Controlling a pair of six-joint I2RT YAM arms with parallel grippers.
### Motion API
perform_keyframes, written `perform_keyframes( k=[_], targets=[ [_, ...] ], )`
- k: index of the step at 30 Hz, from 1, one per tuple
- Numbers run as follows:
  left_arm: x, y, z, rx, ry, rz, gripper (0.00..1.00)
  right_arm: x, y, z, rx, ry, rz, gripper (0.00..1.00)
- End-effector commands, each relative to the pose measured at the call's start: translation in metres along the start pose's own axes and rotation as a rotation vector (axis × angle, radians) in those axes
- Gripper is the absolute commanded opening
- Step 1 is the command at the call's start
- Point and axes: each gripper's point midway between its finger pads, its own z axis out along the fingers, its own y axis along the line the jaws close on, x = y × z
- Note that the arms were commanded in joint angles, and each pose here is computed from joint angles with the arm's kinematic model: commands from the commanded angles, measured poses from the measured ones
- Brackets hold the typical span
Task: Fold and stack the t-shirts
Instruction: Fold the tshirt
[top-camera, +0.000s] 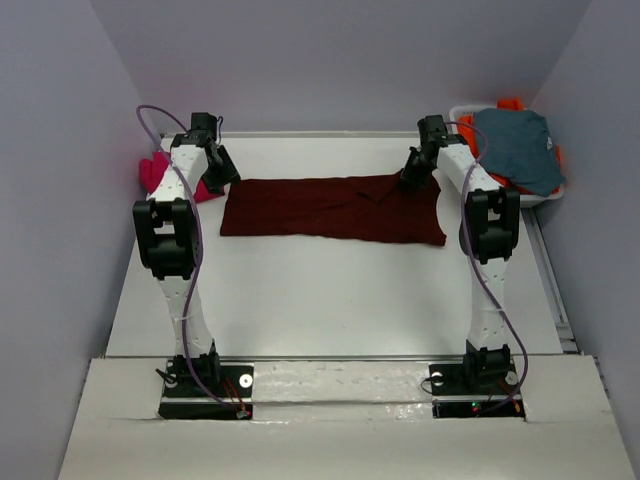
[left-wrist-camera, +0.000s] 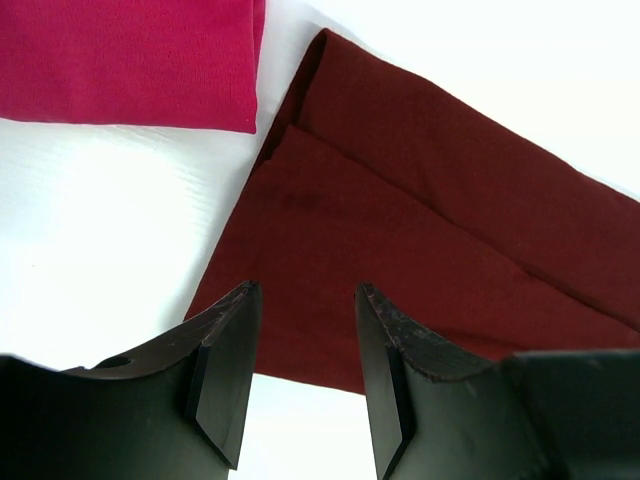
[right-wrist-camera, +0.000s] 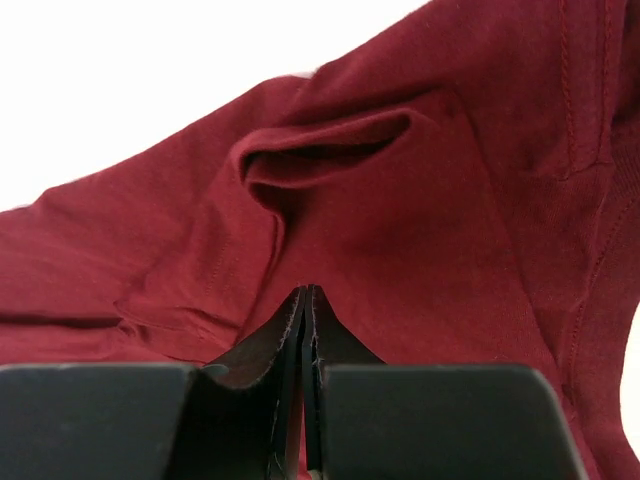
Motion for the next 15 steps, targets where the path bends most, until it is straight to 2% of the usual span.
perform_keyframes(
  k=[1, 6, 15],
  targets=[
    [-0.011, -0.006, -0.014, 0.020, -0.040, 0.015, 0.53, -0.002, 0.001, -0.007, -0.006, -0.011, 0.001, 0.07],
    [-0.013, -0.007, -0.016, 0.019, -0.045, 0.020, 0.53, 0.008, -0.001, 0.019, -0.009, 0.029, -0.016, 0.07],
    [-0.013, -0.006, -0.014, 0.016, -0.042, 0.020, 0.53, 0.004, 0.020, 0.036, -0.066, 0.033, -0.036, 0.07]
  ],
)
